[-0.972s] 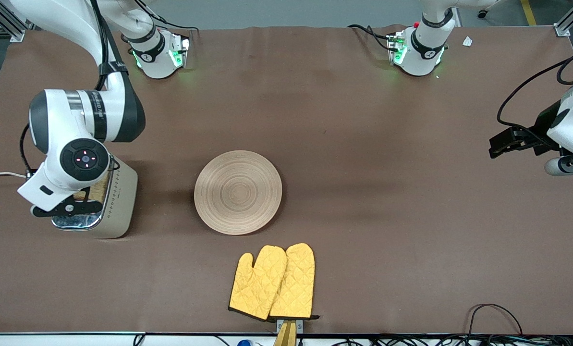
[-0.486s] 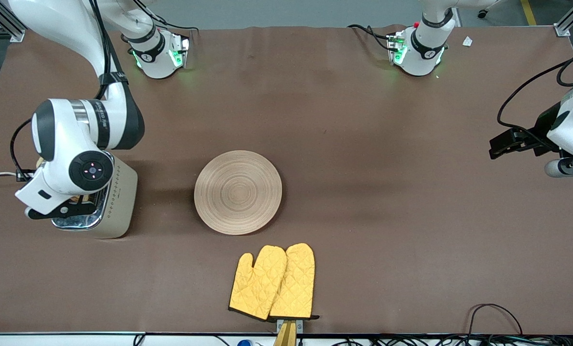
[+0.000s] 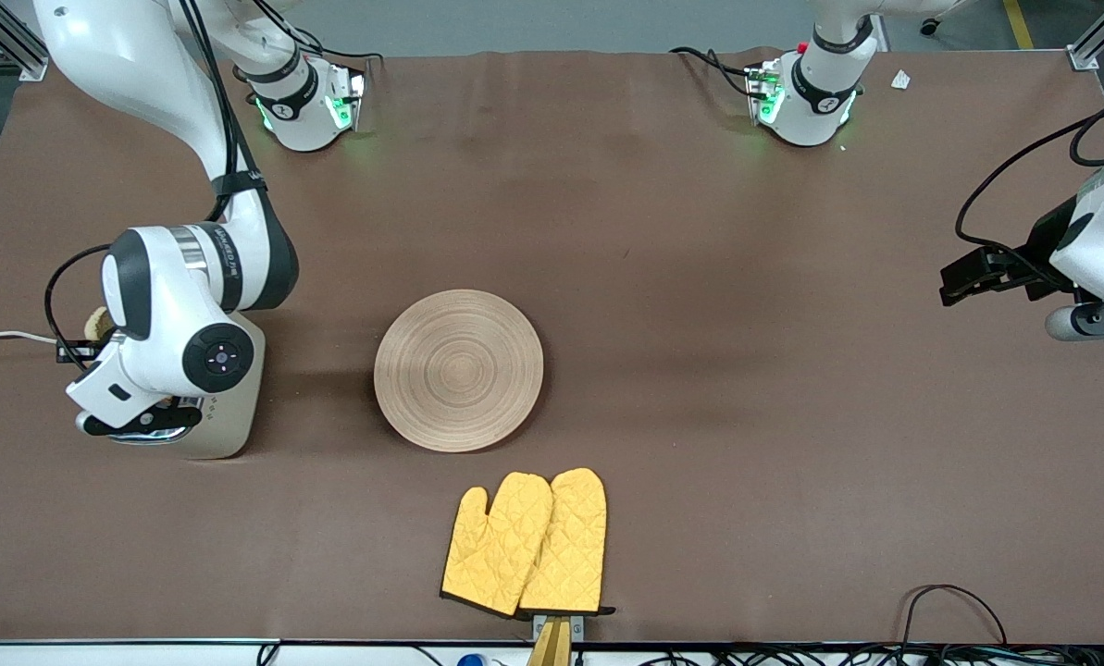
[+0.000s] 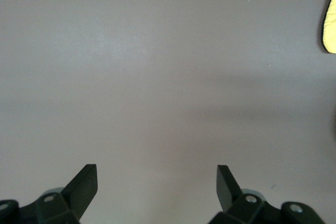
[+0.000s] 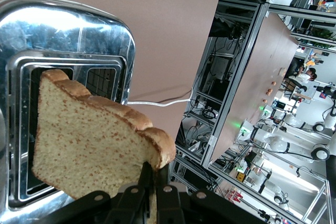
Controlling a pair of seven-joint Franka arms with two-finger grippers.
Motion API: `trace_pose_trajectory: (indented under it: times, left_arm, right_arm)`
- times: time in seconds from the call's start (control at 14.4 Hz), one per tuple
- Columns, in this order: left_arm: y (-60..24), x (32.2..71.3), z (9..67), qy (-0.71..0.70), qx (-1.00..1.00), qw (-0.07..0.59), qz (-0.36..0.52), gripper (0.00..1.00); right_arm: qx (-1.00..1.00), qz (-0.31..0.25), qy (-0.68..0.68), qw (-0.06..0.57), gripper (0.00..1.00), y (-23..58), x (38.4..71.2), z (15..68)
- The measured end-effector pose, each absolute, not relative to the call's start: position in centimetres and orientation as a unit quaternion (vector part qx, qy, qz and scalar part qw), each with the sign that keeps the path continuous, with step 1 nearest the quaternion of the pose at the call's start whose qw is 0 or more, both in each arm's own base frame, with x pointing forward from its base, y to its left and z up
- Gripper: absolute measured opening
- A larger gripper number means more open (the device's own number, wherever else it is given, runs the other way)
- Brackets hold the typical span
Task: Move plate and put bread in toaster
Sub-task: 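Lower the bread into the toaster slot with the right gripper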
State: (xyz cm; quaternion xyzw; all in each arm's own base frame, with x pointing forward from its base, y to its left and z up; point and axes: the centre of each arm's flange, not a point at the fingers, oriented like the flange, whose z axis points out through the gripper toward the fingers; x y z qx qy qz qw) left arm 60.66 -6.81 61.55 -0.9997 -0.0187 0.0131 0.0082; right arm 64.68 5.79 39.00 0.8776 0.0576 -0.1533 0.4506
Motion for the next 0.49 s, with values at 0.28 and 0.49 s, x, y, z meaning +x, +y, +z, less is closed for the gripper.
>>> trace_pose_trajectory:
  times: [0.28,0.49]
  left_arm:
    - [-6.8,60.7,61.5,-0.019,-1.0,0.008,0.013,1.0]
    - [-6.8,60.7,61.5,-0.019,-1.0,0.008,0.013,1.0]
  right_arm:
    - [0.874,-0.151,0.039,0.46,0.07,6.5,64.6,36.7]
    - [0.869,-0.147,0.026,0.472,0.07,8.1,64.0,34.1]
